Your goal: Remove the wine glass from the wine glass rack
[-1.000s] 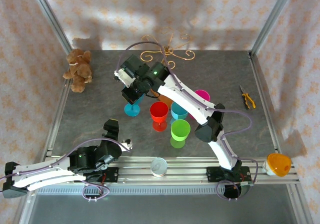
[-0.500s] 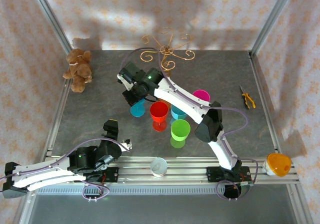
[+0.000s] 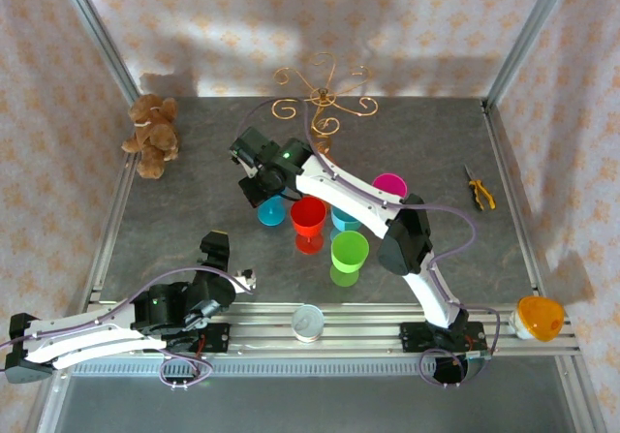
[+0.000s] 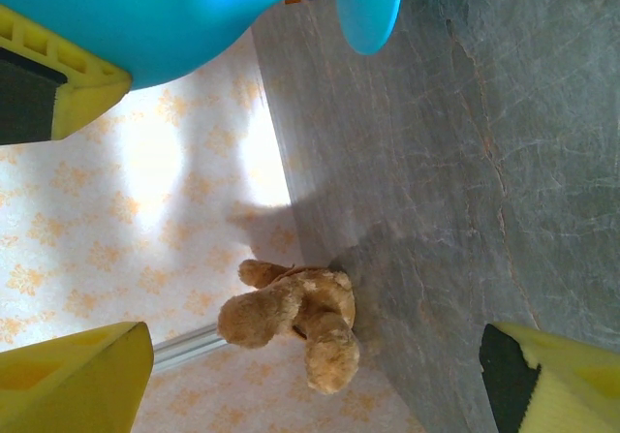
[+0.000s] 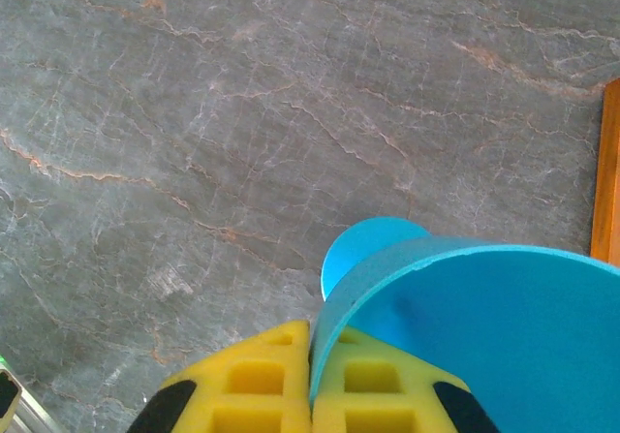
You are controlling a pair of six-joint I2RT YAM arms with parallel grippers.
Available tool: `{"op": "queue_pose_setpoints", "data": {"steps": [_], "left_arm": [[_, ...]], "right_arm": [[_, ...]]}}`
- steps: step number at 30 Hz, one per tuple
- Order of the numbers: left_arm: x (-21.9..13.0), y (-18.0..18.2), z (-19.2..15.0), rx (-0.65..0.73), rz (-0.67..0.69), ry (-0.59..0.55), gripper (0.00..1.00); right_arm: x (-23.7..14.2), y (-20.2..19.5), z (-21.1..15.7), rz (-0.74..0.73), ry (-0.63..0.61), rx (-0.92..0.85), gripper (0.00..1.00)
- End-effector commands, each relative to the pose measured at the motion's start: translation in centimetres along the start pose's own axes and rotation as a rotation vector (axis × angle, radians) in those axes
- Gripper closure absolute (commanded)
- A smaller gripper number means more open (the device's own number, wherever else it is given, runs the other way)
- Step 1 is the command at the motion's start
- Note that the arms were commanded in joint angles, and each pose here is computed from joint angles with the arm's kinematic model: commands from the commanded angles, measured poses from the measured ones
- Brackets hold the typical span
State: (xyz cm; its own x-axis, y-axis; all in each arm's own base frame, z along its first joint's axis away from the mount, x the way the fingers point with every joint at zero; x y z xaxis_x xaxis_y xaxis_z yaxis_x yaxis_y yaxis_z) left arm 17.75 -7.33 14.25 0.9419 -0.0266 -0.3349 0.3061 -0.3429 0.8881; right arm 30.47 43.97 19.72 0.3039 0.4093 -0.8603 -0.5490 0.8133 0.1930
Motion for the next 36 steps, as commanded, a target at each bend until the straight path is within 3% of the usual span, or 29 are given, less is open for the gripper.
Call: {"op": "queue_pose_setpoints", "data": {"steps": [1,19,22,36], "left_arm": [[0.0,-0.4,-0.1,0.012,-0.017,0.000,0.10],[0.0,-0.6,0.0,0.013,-0.025,-0.005,0.10],[0.0,-0.6,-0.1,0.013,-0.025,-0.002,0.10],[0.1,-0.6,-0.1,0.015,-0.024,-0.001,0.10]], "right_arm": [[-0.6,-0.2,0.6,-0.028,-0.043,0.022,1.00],[2.1,-0.8,-0.9,-0.050,0.009,0.062,1.00],[2.3,-0.9,-1.0,-0.057,0.011,0.060,0.92],[2.7,-1.4,-1.6,-0.080,0.035,0.057,0.88]]}}
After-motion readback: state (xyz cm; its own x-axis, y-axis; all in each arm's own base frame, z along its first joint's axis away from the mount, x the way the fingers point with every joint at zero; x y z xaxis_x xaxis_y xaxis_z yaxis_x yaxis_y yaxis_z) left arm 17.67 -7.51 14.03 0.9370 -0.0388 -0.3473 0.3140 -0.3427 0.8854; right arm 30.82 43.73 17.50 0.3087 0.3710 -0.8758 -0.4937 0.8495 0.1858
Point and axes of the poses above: each hand's point on the last joint's axis, 136 mm out from that joint toward the fingers, its own x axis out along the fingers, its own y axis along the line the jaws close on, z = x × y, the point moved 1 cm from there along -x, back along the fingers, and after that the axes turned 10 degrees about x, right-handed, at the moved point
